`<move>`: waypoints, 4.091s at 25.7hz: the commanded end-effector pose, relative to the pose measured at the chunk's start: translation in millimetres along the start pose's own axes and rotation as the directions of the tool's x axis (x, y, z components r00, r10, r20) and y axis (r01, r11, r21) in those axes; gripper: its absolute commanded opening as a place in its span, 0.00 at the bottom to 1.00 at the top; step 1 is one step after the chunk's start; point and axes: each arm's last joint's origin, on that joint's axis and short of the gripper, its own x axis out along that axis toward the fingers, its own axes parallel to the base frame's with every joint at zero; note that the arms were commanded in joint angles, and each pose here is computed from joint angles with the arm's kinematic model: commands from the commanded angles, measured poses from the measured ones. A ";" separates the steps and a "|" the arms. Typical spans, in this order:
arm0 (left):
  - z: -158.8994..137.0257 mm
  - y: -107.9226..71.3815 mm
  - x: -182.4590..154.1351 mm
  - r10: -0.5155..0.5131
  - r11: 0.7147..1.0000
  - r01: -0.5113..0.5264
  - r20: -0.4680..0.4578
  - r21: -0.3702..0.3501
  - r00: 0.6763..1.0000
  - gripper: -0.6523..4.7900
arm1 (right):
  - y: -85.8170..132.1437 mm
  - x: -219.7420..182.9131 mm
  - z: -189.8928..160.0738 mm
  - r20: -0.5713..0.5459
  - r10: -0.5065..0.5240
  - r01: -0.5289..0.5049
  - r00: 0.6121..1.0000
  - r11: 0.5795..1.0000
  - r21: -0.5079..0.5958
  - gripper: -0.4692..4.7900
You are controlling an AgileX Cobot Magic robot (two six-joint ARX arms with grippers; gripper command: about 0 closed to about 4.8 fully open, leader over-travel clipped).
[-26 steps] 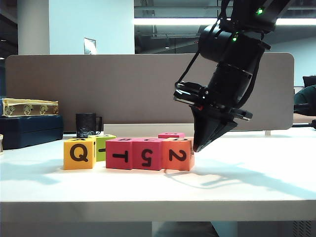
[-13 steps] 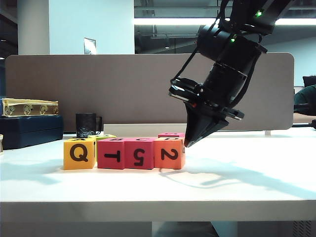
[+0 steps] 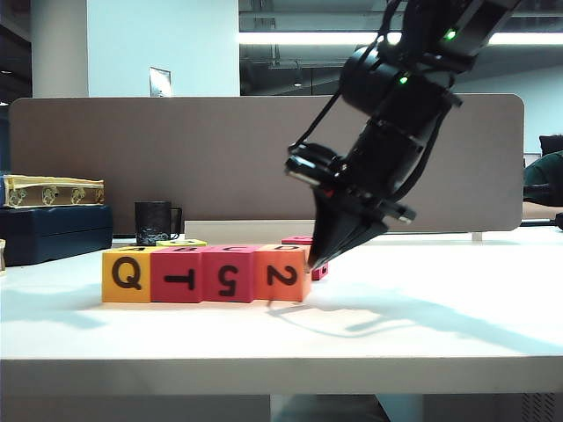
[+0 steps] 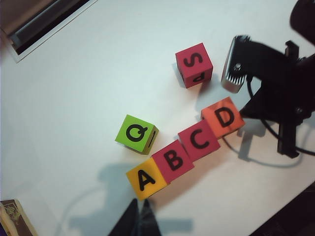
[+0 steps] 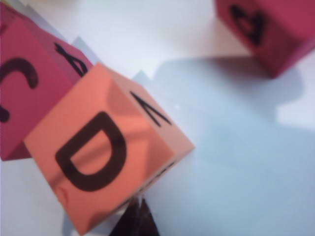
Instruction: Select the appropriate blocks from the scattered letter blocks on the table and arrange them in a row to spell out "ABCD".
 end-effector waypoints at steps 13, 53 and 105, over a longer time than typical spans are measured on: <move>-7.8 42.7 -3.3 0.115 0.986 -0.111 0.025 -0.129 0.993 0.11 | 7.2 -13.2 17.0 0.007 -0.138 0.138 0.990 0.990 -0.021 0.09; -17.4 75.8 -3.0 -0.023 0.962 0.054 0.118 -0.266 0.993 0.11 | 9.4 7.8 28.4 0.129 -0.065 0.074 0.989 0.995 -0.064 0.09; -26.6 78.0 29.2 -0.018 0.965 0.044 0.101 -0.260 0.995 0.11 | 39.2 -66.2 26.0 0.134 -0.141 0.152 0.981 0.986 -0.073 0.09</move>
